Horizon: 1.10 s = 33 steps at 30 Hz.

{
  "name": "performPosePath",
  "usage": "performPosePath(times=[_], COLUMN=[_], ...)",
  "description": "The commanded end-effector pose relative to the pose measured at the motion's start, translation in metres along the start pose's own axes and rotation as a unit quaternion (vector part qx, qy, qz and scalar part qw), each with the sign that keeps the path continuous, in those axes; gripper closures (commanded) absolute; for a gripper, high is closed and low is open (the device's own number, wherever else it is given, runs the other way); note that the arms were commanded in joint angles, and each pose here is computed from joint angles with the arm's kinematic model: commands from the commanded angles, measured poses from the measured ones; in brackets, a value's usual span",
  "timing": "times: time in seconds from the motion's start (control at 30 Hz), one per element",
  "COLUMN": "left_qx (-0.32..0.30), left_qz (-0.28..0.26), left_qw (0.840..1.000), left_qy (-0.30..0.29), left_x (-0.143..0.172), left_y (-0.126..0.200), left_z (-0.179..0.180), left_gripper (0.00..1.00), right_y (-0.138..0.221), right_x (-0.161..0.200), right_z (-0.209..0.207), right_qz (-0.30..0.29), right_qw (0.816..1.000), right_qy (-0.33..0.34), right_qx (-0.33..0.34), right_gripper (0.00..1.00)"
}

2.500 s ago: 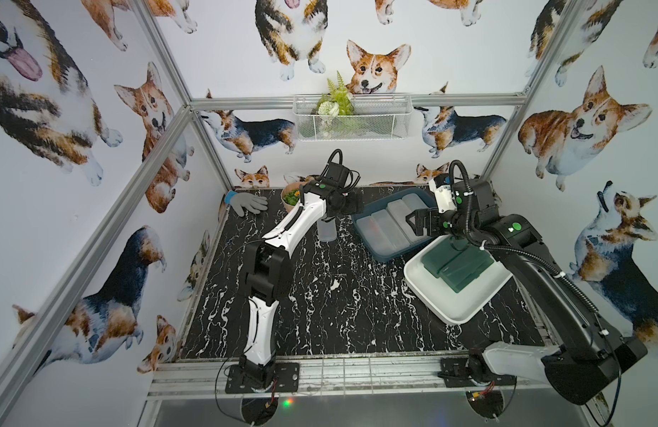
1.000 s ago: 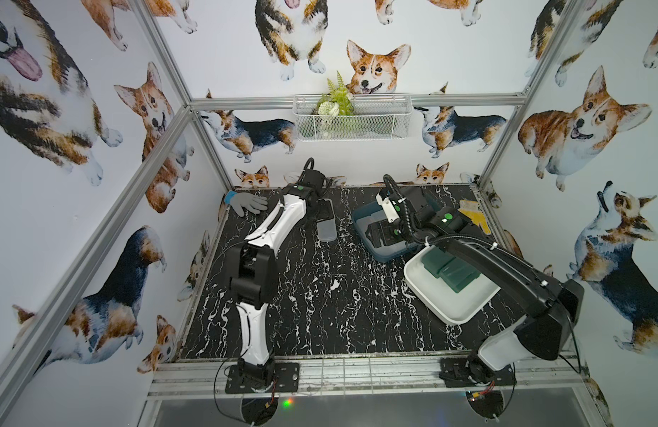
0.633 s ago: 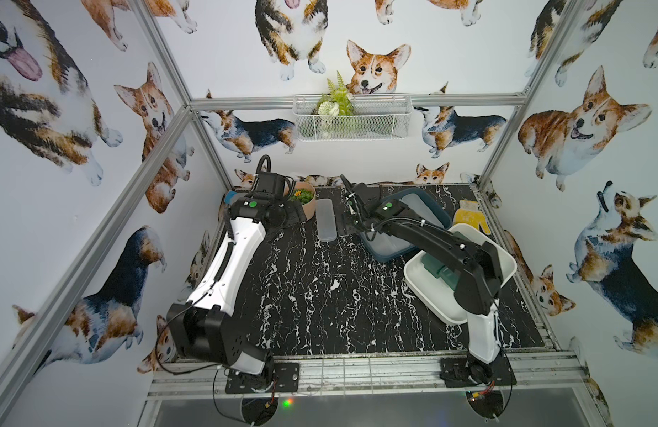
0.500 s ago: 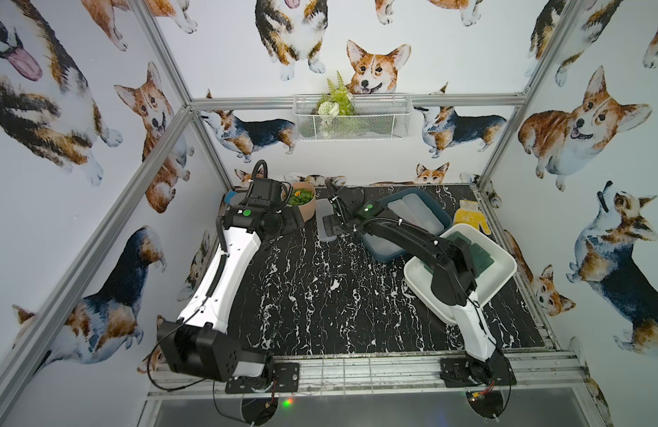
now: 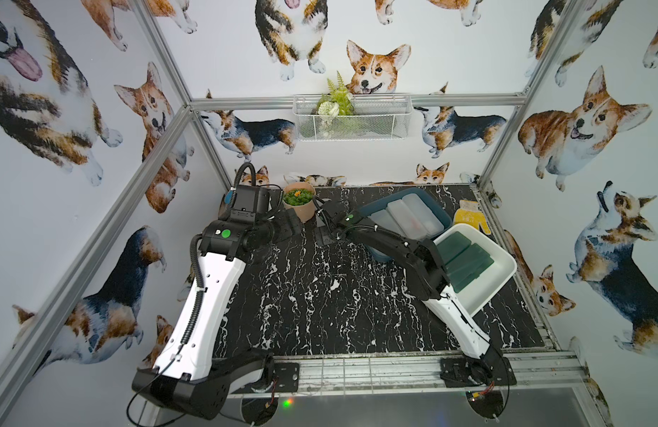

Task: Place the pencil cases by color into the storage box
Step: Pick up the pencil case from the center of the board.

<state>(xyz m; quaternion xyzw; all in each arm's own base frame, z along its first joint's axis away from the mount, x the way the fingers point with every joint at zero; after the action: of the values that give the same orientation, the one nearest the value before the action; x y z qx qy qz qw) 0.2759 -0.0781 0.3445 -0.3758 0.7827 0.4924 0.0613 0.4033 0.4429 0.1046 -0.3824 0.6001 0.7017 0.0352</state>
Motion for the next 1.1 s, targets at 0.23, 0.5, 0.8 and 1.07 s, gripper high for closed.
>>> performPosePath(times=[0.23,0.5,0.8,1.07], left_qx=[-0.022,-0.031,-0.037,-0.041], left_qz=[-0.008,-0.024,-0.011,-0.01], left_qw=[1.0,0.998,0.997,0.996], left_qy=[-0.012,-0.048,-0.065,-0.08], left_x=[0.009,0.012,0.019,0.023], left_y=[0.019,0.022,0.015,0.014], left_z=[0.006,0.003,-0.002,-0.005], left_gripper=[0.08,0.08,0.08,0.08], right_y=[-0.027,-0.039,-0.052,-0.066], right_x=[-0.002,-0.004,-0.006,0.001], right_z=[-0.006,-0.004,-0.002,-0.006], right_qz=[-0.031,-0.049,-0.059,-0.06], right_qw=[0.997,0.997,0.996,0.995], right_qy=[0.016,0.007,-0.001,-0.016], right_qx=[0.062,0.063,0.065,0.083], right_gripper=[0.04,0.03,0.03,0.03])
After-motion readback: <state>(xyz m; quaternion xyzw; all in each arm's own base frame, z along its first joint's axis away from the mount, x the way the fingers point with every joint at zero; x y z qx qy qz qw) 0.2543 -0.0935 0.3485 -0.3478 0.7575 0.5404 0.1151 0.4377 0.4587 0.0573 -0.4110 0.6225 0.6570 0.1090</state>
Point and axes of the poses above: each gripper's point midway between its finger pads, its own y axis back along the fingers, its own z axis along the line the jaws close on, x = y × z, the point moved 4 cm from there along y, back along the fingers, and after that the axes turned 10 degrees about y, right-handed, at the moved point
